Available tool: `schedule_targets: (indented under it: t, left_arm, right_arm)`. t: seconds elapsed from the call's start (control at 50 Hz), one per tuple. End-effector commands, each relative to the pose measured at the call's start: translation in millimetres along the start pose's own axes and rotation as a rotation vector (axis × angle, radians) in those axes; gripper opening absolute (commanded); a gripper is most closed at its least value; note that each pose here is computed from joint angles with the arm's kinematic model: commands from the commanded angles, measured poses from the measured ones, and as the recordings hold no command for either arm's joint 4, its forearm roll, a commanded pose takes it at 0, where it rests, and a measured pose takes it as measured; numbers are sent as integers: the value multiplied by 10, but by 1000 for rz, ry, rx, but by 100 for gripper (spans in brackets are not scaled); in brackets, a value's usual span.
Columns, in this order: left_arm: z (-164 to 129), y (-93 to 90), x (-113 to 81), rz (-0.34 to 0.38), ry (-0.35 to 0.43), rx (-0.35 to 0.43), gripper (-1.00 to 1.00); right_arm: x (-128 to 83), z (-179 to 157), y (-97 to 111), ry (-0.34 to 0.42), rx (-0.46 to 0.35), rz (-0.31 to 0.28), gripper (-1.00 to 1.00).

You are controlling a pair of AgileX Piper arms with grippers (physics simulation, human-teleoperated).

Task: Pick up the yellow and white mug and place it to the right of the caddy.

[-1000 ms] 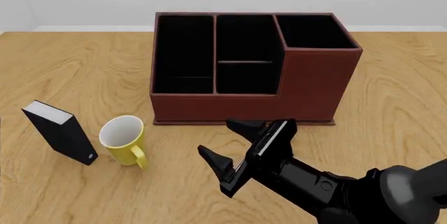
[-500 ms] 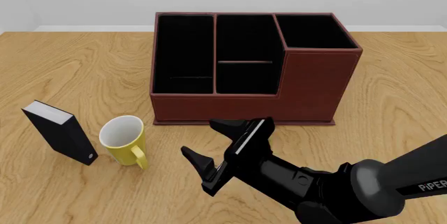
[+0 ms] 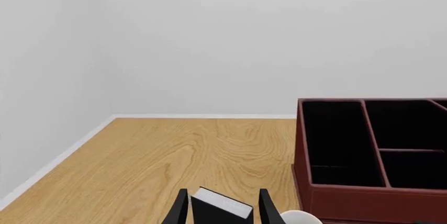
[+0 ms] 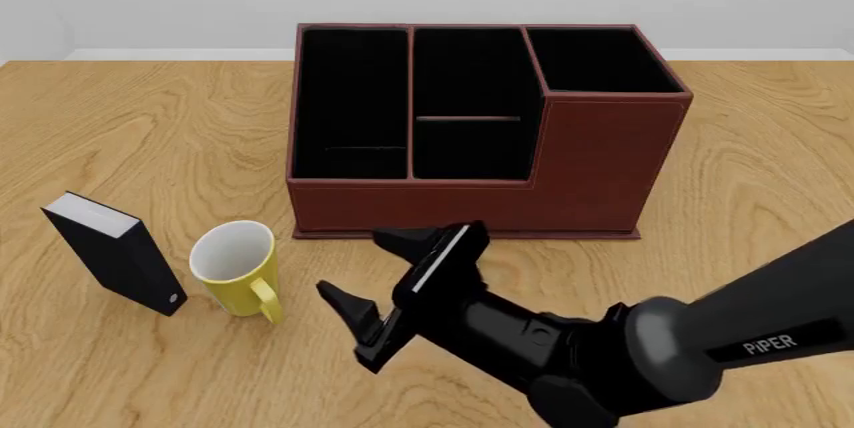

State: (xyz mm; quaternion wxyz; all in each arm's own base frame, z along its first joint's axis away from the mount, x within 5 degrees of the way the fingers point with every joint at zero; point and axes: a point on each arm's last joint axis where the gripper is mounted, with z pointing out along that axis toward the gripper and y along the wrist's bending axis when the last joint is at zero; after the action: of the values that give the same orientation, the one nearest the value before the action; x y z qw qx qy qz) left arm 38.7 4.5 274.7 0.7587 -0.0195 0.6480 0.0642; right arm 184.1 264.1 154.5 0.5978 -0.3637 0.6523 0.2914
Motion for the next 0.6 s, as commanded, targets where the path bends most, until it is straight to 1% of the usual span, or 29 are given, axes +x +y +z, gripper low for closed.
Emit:
schedule_targets:
  t: [0.02,0.14,0.24,0.6]
  left_arm:
    - [-4,4,-18,0,-2,-7,100]
    - [4,2,15,-1,0,-8,100]
    - [1,3,3,-4,-1,-7,100]
    - [-5,9,-24,-1,-4,-19,100]
  right_arm:
    - [10,102,35,3,-10,-1,100]
    - [67,142,58,14,-17,-5,100]
    - [98,189,68,21,-20,-8,100]
    - [93,284,137,24,-39,-13,100]
